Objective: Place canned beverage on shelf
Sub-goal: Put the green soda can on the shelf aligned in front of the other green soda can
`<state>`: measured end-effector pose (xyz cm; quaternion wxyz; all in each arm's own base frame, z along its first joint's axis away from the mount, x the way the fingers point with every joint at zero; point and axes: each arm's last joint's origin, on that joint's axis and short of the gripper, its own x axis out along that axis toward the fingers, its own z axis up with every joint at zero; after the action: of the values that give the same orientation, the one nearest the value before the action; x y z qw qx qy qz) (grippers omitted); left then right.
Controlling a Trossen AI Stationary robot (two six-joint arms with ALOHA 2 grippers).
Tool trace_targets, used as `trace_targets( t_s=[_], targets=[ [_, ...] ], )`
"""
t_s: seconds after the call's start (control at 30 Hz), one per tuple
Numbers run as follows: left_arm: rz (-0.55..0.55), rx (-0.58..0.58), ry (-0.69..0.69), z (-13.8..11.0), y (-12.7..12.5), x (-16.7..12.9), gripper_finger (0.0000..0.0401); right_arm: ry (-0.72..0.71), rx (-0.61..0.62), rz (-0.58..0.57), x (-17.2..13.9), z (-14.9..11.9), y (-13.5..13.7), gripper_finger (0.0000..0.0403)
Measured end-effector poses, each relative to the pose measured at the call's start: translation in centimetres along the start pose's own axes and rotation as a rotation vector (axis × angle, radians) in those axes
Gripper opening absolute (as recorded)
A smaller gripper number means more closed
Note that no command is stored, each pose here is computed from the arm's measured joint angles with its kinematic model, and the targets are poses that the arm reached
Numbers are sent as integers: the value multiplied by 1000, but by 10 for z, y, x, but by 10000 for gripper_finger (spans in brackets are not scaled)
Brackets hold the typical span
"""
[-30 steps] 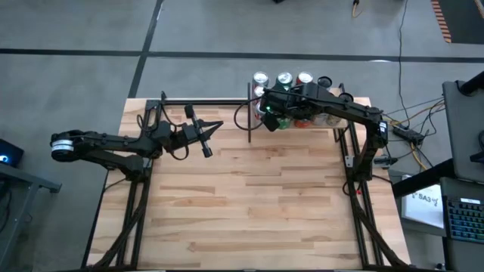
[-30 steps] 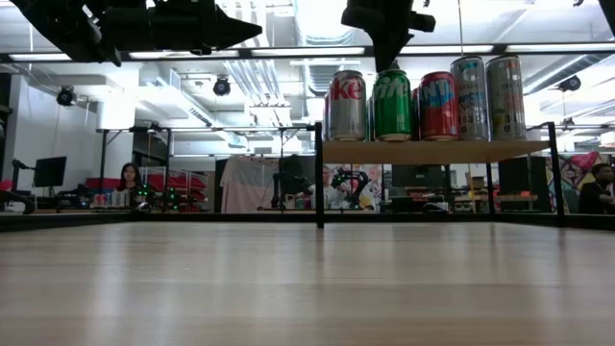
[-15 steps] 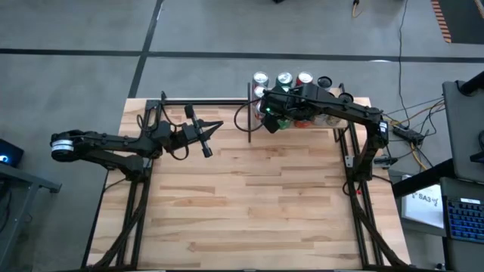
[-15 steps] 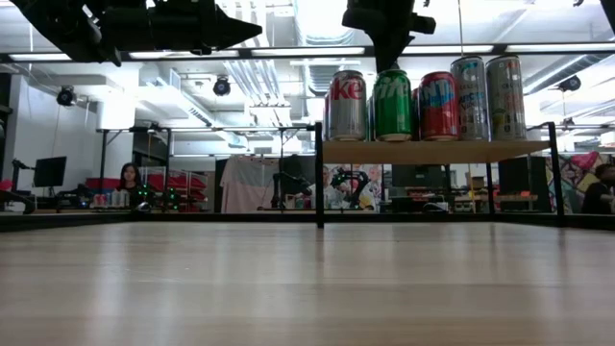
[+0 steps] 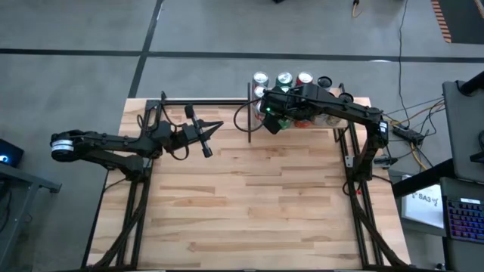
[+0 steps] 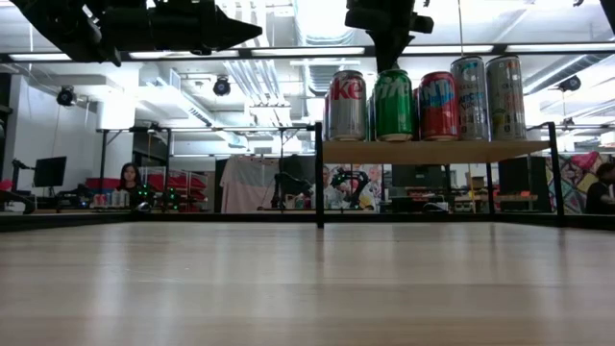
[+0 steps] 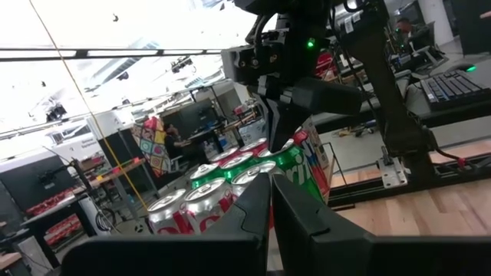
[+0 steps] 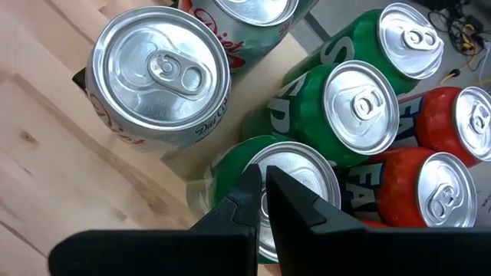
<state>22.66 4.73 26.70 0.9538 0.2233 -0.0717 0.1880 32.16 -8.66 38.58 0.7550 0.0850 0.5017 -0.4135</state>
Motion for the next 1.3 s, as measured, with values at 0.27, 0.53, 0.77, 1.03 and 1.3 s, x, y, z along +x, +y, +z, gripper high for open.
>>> trace_targets(
  t_s=[0.27,0.53,0.77,1.03,1.3],
  targets=[
    [-1,0,2,0,0,0,0,-2,-30,6,-2,-2,3,12],
    [-1,0,2,0,0,0,0,-4,-47,8,-3,-3,5,12],
    [-1,0,2,0,0,0,0,-27,-60,-40,-4,-2,3,12],
    [-1,1,2,0,0,0,0,-32,23,74,-19,2,-2,12],
    [-2,1,4,0,0,0,0,90,52,179,-22,-5,-3,12]
  ],
)
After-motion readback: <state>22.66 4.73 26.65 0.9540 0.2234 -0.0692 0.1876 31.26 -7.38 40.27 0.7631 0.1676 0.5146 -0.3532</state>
